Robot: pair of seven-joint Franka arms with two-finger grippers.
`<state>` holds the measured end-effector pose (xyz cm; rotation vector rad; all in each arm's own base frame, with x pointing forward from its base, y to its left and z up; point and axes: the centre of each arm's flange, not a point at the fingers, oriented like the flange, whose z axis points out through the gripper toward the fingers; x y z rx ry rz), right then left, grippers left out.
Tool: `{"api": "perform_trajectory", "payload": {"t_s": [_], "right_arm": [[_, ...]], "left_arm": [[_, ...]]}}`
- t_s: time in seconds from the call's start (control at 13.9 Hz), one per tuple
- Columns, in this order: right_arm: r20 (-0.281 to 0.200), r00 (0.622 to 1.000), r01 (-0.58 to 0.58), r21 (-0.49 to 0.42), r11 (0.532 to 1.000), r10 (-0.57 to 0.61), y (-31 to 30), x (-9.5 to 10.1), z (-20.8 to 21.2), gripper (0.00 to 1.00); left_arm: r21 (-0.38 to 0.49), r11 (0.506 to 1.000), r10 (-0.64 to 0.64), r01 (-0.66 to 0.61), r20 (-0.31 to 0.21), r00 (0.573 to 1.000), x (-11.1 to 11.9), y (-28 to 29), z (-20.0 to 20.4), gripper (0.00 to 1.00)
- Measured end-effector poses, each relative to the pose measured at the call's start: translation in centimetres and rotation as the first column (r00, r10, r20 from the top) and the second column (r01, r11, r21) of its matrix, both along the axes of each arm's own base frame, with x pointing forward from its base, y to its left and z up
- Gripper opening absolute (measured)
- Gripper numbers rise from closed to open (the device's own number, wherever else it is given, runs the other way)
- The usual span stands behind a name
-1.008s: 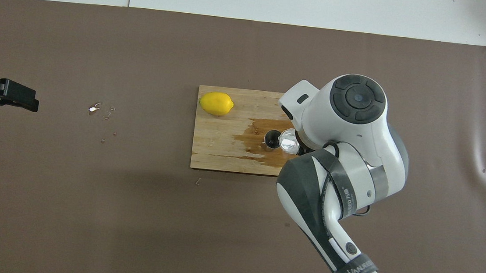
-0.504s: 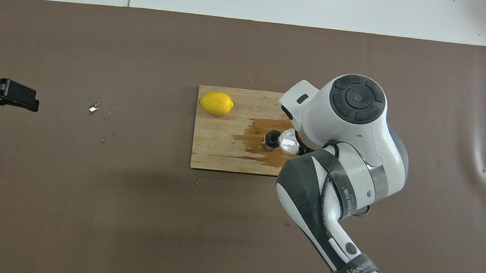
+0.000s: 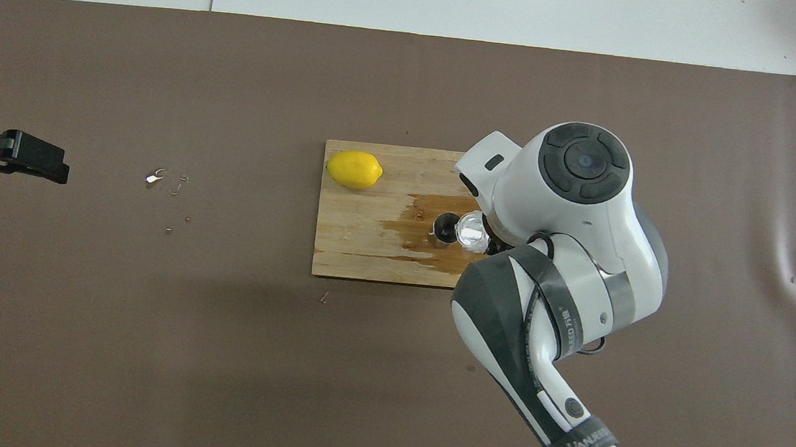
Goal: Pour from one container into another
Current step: 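Hold the white cup tilted over the metal cup with the right gripper, then tilt the white cup upright and carry it back off the board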
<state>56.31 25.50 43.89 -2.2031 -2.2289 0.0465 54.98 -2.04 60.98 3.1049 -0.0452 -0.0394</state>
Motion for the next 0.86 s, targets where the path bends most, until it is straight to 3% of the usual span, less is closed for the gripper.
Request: {"api": "perform_trajectory", "payload": {"t_s": [0.43, 0.58, 0.86], "right_arm": [[-0.026, 0.999, -0.029, 0.093, 0.995, 0.032, -2.1, 1.0, 0.0, 0.5], [-0.013, 0.999, -0.045, 0.136, 0.99, 0.047, -2.6, 1.4, 0.2, 0.5], [-0.022, 0.996, -0.079, 0.295, 0.952, 0.089, -4.9, 2.4, 0.3, 0.5]], "left_arm": [[0.0, 1.0, 0.001, -0.001, -0.001, 1.0, 0.0, 0.0, 0.0, 1.0], [0.0, 1.0, 0.001, -0.001, 0.0, 1.0, 0.0, 0.0, 0.0, 1.0], [0.0, 1.0, 0.001, -0.001, 0.0, 1.0, 0.0, 0.0, 0.0, 1.0]]}}
